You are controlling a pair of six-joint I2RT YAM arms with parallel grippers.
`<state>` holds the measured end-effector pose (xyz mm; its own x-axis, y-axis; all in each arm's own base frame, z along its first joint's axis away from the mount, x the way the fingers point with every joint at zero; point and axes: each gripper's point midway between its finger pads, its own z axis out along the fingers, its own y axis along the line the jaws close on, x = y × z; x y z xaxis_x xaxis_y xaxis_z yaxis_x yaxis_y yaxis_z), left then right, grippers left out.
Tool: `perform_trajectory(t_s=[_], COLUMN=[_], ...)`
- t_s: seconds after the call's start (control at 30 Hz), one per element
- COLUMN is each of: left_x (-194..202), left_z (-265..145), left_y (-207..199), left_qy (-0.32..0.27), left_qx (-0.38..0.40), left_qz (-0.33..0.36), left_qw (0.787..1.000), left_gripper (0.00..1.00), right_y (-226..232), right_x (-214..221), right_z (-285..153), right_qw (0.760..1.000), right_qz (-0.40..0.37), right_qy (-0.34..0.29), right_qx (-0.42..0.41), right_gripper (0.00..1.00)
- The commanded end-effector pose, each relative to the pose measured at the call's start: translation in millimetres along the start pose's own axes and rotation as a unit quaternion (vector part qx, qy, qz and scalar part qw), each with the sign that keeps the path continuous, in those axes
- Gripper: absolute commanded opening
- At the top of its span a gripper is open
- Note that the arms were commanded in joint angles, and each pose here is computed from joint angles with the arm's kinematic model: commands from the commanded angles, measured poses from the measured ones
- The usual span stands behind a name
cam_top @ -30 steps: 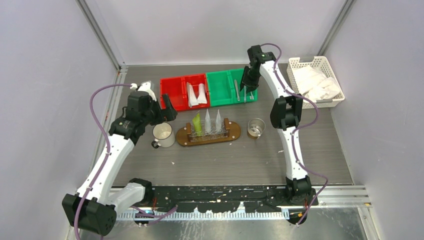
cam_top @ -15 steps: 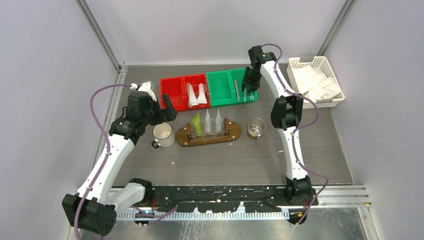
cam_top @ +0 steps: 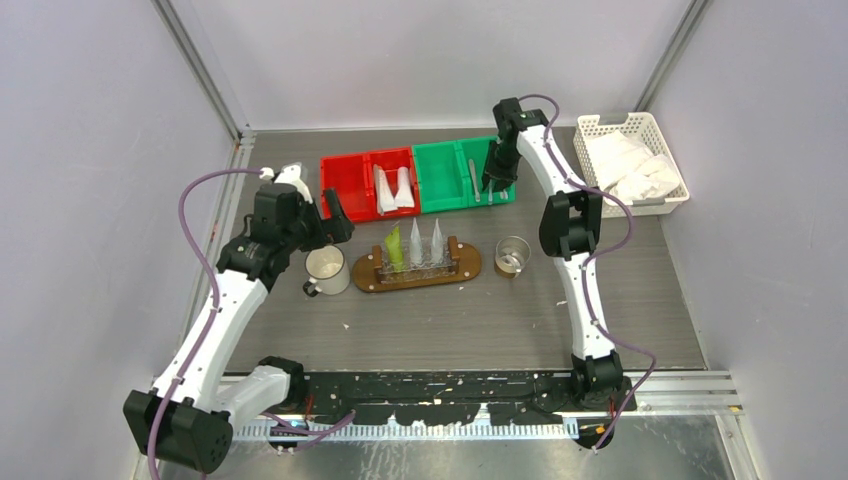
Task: Prepare toiletry sets of a toothbrush and toothpaste on the tray
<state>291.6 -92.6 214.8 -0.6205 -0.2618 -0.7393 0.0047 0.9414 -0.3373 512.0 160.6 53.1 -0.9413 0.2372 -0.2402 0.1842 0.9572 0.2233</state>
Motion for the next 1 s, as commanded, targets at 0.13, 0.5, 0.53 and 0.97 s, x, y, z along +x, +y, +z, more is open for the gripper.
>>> perform_trajectory(t_s=[0.13,0.5,0.53,0.97], left_x=[-8.4,-17.0,-18.2,-10.4], left_z=[-9.7,-27.8,-32.1,-75.8], left_y=[0.8,9.2,11.3,29.7], left_qy=[-0.02,-0.049,-0.057,-0.113], left_qx=[-0.001,-0.024,-0.028,-0.056], left_qz=[0.005,0.004,0.002,-0.048], left_qw=[1.0,0.999,0.998,0.991], left_gripper=[1.0,0.99,0.99,1.0], right_y=[9.4,39.4,45.0,151.1], right_x=[2.5,-22.5,-22.9,117.9], right_z=[-5.9,-107.3,-123.4,-297.0], right_qw=[1.0,0.992,0.99,0.944], right_qz=[-0.011,-0.014,-0.014,-0.14], right_qy=[-0.003,-0.1,-0.109,-0.045], right_qx=[-0.011,-0.072,-0.086,-0.296], right_gripper=[0.13,0.02,0.03,0.03])
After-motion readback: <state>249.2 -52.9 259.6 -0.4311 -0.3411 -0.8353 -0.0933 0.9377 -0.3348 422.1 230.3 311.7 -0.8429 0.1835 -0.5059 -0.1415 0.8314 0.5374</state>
